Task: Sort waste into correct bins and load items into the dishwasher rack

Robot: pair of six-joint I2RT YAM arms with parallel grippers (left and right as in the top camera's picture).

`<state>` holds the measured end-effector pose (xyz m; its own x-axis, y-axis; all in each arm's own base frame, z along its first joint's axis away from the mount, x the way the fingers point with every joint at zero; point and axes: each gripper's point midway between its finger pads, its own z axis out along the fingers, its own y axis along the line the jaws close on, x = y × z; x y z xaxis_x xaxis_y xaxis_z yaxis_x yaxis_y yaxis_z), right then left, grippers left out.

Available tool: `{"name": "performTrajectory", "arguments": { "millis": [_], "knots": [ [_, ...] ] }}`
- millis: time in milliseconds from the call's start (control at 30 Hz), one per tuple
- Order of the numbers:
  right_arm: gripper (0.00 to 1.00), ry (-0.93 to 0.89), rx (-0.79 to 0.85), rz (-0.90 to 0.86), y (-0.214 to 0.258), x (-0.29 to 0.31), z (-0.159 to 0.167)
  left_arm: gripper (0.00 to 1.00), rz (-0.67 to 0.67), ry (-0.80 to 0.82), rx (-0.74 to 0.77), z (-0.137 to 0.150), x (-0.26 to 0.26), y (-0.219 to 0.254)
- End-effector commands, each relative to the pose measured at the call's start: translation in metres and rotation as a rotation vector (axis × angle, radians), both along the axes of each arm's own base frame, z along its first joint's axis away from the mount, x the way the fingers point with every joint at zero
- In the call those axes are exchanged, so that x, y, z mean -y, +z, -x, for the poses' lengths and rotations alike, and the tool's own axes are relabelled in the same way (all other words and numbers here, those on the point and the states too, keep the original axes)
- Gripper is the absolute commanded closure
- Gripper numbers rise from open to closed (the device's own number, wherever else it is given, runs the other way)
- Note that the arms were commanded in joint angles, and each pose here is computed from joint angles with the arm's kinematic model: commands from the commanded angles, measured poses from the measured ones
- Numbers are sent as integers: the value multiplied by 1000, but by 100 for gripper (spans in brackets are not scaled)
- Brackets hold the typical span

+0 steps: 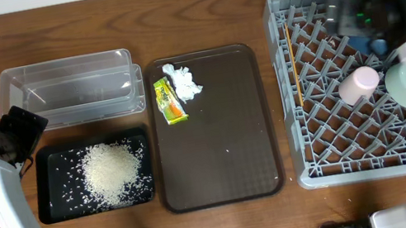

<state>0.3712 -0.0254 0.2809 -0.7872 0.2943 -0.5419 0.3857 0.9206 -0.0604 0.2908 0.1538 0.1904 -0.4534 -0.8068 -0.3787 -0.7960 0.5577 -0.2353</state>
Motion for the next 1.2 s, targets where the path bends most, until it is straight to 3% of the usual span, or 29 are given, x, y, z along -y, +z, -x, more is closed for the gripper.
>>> {"name": "performTrajectory", "arguments": {
  "millis": [0,667,867,1033,1167],
  "knots": [
    [1,-58,-31,-39,-8,18,6,7,3,12,-10,2,-2,-3],
    [1,-114,-34,-42,-8,38,9,7,4,12,-9,2,-2,-3],
    [1,-114,-34,-42,-8,38,9,7,431,-52,-8,13,76,-7],
    [1,-114,-34,-42,-8,38,9,7,595,-70,-4,17,104,0],
    [1,-114,-34,-42,-8,38,9,7,772,-447,177,6,162,38]
  ]
}}
